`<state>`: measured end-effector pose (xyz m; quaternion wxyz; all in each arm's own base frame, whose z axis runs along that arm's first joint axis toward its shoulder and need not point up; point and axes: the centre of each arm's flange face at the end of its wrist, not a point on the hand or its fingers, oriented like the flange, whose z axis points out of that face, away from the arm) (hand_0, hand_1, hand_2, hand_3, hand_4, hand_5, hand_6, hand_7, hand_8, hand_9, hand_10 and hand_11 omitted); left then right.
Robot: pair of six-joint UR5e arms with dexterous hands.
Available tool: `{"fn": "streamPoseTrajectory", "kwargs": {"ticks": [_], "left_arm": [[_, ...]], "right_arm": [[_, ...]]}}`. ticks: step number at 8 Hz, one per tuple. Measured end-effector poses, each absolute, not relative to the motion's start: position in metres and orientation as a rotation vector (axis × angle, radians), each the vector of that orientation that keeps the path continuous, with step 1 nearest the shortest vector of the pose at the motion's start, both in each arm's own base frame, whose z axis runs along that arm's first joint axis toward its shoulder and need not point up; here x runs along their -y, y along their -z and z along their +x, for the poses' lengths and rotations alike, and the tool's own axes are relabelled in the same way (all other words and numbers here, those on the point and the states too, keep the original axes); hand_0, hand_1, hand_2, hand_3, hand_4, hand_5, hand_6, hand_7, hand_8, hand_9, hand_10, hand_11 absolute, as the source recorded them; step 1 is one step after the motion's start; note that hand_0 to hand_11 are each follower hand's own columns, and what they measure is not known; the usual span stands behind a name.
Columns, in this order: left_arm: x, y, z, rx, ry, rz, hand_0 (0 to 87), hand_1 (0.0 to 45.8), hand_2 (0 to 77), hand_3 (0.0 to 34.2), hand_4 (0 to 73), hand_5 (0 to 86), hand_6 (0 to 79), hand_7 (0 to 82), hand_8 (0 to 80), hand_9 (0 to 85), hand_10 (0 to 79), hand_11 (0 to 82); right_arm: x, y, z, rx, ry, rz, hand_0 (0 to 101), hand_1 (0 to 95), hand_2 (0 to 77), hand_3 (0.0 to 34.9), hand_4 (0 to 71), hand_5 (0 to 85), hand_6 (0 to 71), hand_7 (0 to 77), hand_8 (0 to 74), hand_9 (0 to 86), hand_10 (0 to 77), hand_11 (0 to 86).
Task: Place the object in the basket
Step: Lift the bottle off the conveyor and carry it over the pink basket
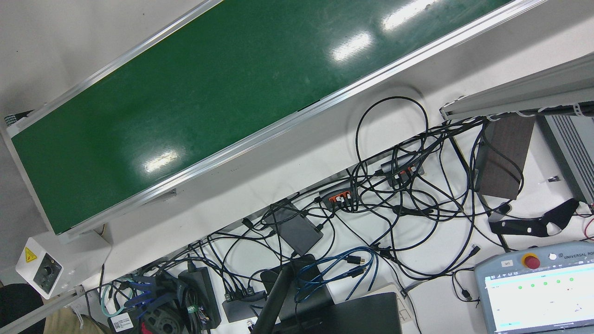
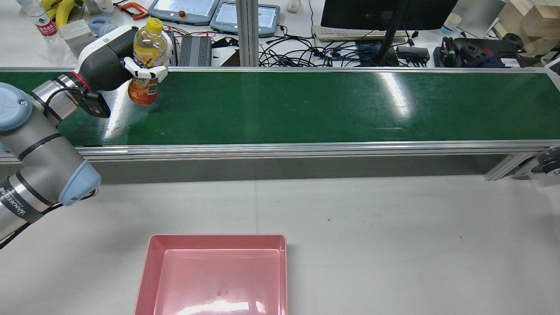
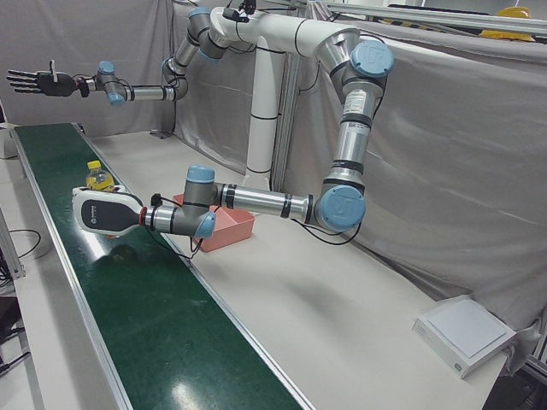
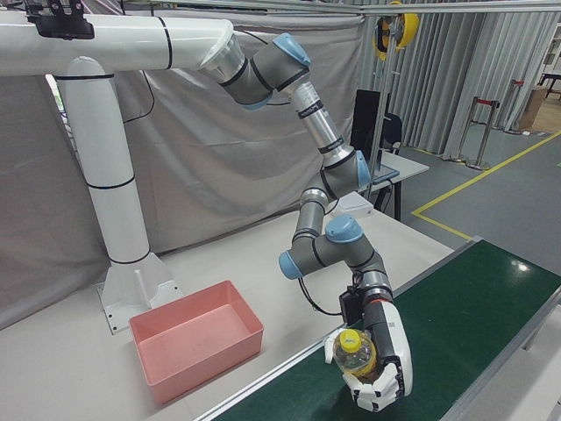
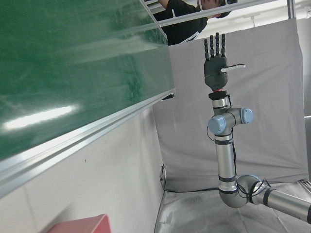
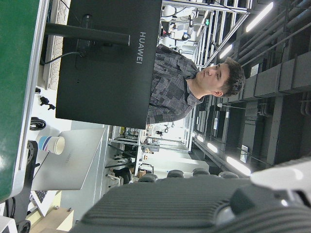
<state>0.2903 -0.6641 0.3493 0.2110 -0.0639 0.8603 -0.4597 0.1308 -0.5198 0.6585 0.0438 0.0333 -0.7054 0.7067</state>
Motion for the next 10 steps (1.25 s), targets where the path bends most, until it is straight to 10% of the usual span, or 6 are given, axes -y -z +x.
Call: {"fn": "streamPoseTrajectory", "kwargs": {"ticks": [1,10], "left_arm": [[0.657,-0.329,0.303,-2.411,1.235,-0.212,59.2,1.6,48.5,0.0,50.7,54.5,62.2,60.0,65.4,61.1,62.7,57.8],[0.465,-0.296,0.426,-2.422,0.931,-0.637,54.9,1.6,49.6,0.0,51.8,55.1,64.4,61.6,67.6,62.7,62.7,58.9]], "right_arm": [[0.520,-0.658,0.131,2.156,-2.160,0.102,0,0.0,0.5,0.3,0.0,0.0,0.0,0.5,0.0,0.0,0.0,0.0],[0.520,-0.659,0.131,2.156,-2.160,0.102,0,0.0,0.5,0.3,0.0,0.0,0.0,0.5,0.0,0.0,0.0,0.0]]}}
